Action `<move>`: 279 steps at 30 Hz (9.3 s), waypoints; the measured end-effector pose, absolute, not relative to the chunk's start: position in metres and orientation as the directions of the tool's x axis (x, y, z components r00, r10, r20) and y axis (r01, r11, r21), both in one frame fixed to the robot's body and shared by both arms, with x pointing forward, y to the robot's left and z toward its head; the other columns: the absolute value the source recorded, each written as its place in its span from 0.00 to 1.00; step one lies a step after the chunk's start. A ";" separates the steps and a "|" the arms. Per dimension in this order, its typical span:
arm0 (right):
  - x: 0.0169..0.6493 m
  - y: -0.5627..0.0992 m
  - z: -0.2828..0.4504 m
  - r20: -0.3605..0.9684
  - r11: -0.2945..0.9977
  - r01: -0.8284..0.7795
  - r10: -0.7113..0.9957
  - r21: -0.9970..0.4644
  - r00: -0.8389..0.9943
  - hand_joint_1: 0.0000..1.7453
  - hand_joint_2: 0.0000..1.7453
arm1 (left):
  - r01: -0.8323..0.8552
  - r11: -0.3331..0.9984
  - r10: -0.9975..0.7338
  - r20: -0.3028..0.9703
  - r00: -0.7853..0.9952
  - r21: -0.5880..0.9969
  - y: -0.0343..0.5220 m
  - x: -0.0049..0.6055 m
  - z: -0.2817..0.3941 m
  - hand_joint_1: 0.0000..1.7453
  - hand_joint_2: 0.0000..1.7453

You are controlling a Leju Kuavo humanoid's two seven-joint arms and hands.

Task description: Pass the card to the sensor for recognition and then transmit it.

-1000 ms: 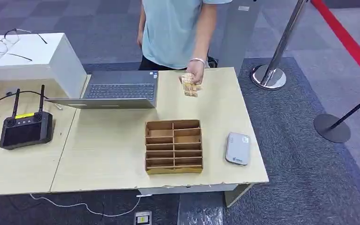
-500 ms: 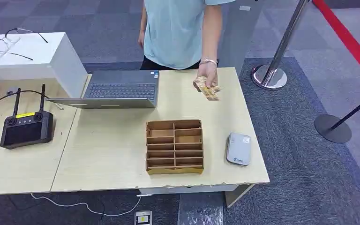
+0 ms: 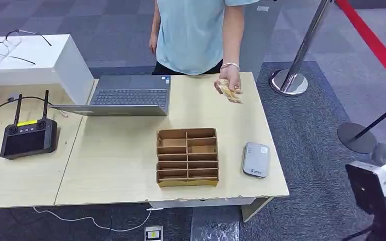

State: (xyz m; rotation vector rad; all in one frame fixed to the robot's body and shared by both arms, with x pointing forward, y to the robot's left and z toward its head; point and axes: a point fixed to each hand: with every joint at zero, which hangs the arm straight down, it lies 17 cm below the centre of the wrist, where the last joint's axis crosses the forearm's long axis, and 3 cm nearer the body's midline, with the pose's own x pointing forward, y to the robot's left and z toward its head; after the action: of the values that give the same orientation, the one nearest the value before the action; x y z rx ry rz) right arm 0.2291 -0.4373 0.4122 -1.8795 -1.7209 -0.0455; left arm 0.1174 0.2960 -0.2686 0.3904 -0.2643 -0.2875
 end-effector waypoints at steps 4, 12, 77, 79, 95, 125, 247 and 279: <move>0.237 -0.419 0.412 0.399 0.074 0.915 0.912 -0.397 0.099 0.00 1.00 | 0.224 0.886 -0.324 0.197 0.925 0.406 0.295 0.117 -0.269 0.00 0.00; 0.289 -0.365 0.395 0.401 0.248 0.837 0.915 -0.487 -0.038 0.00 1.00 | 0.245 0.883 -0.346 0.202 0.916 0.400 0.290 0.120 -0.268 0.00 0.00; 0.366 -0.233 0.262 0.463 0.535 0.459 0.844 -0.709 -0.270 0.52 1.00 | 0.303 0.861 -0.407 0.197 0.892 0.408 0.292 0.122 -0.268 0.00 0.00; 0.366 -0.233 0.261 0.463 0.537 0.460 0.844 -0.707 -0.272 0.69 1.00 | 0.302 0.860 -0.407 0.197 0.892 0.410 0.292 0.122 -0.268 0.00 0.00; 0.366 -0.233 0.260 0.471 0.543 0.465 0.840 -0.700 -0.272 0.52 1.00 | 0.301 0.860 -0.407 0.197 0.892 0.412 0.293 0.122 -0.268 0.00 0.00; 0.360 -0.225 0.263 0.481 0.567 0.493 0.823 -0.660 -0.302 1.00 1.00 | 0.295 0.863 -0.401 0.203 0.893 0.411 0.293 0.123 -0.268 0.00 0.00; 0.436 -0.292 0.054 0.038 0.022 0.253 0.998 -0.967 0.060 1.00 1.00 | 0.420 0.808 -0.533 0.209 0.820 0.414 0.277 0.128 -0.267 0.00 0.00; 0.425 -0.277 0.264 0.172 0.145 0.698 0.985 -0.701 -0.032 1.00 1.00 | 0.426 0.806 -0.538 0.207 0.817 0.411 0.276 0.126 -0.268 0.00 0.00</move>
State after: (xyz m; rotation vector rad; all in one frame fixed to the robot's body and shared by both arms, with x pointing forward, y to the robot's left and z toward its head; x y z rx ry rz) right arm 0.4251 -0.2775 0.2639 -1.6139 -1.7928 0.5788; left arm 0.1261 0.2764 -0.2677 0.3589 -0.3245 -0.5259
